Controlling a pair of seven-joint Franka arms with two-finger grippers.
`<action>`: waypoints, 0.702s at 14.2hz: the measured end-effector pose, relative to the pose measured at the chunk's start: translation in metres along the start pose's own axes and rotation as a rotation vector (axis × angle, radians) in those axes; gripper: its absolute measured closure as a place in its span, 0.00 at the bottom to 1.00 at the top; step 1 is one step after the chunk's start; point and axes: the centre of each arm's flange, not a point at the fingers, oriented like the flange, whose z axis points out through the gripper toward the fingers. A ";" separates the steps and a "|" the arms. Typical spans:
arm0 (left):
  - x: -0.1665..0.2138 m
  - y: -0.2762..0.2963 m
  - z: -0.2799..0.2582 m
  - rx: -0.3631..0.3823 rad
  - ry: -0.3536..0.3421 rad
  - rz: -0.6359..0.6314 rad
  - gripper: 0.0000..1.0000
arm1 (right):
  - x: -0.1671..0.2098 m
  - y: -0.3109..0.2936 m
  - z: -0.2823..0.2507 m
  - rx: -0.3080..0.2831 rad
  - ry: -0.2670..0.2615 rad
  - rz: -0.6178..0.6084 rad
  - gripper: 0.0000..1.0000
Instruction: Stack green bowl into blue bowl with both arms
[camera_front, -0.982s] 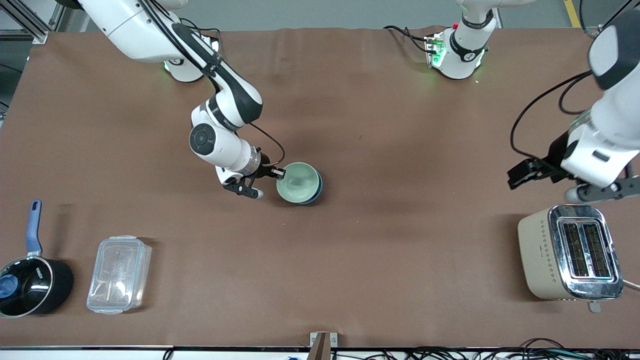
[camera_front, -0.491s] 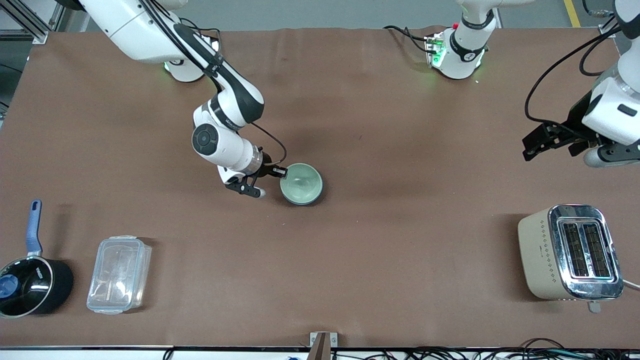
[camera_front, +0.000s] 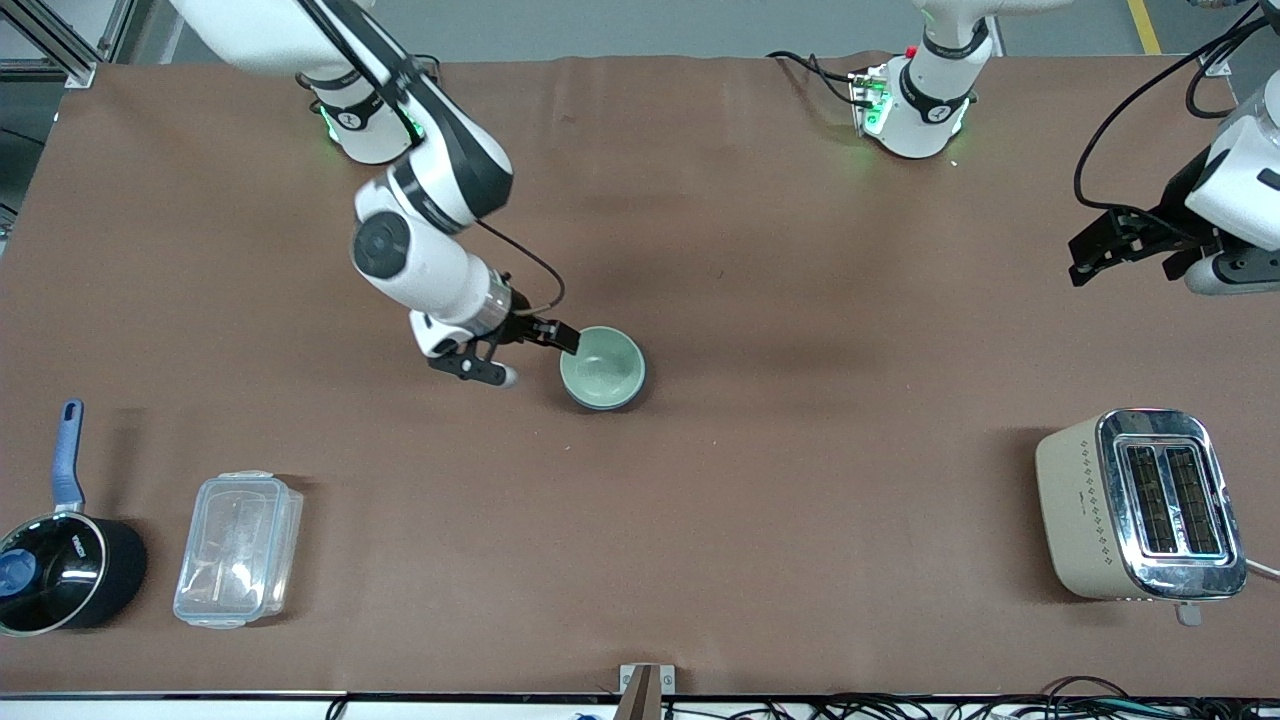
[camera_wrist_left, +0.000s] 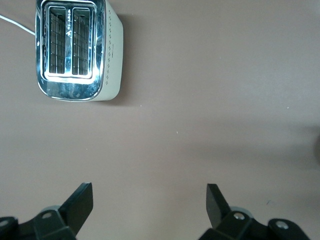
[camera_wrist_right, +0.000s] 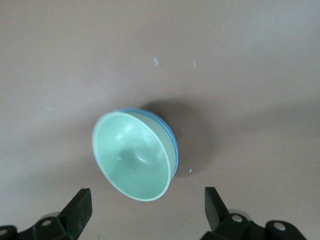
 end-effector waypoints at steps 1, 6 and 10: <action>-0.002 0.000 -0.002 0.000 0.002 0.000 0.00 | 0.007 0.006 -0.037 -0.019 0.030 -0.013 0.00; -0.006 -0.003 -0.005 -0.003 -0.006 -0.006 0.00 | 0.073 0.088 -0.196 -0.179 0.131 -0.046 0.00; -0.011 -0.008 -0.013 -0.049 -0.002 0.004 0.00 | 0.100 0.157 -0.265 -0.231 0.161 -0.093 0.00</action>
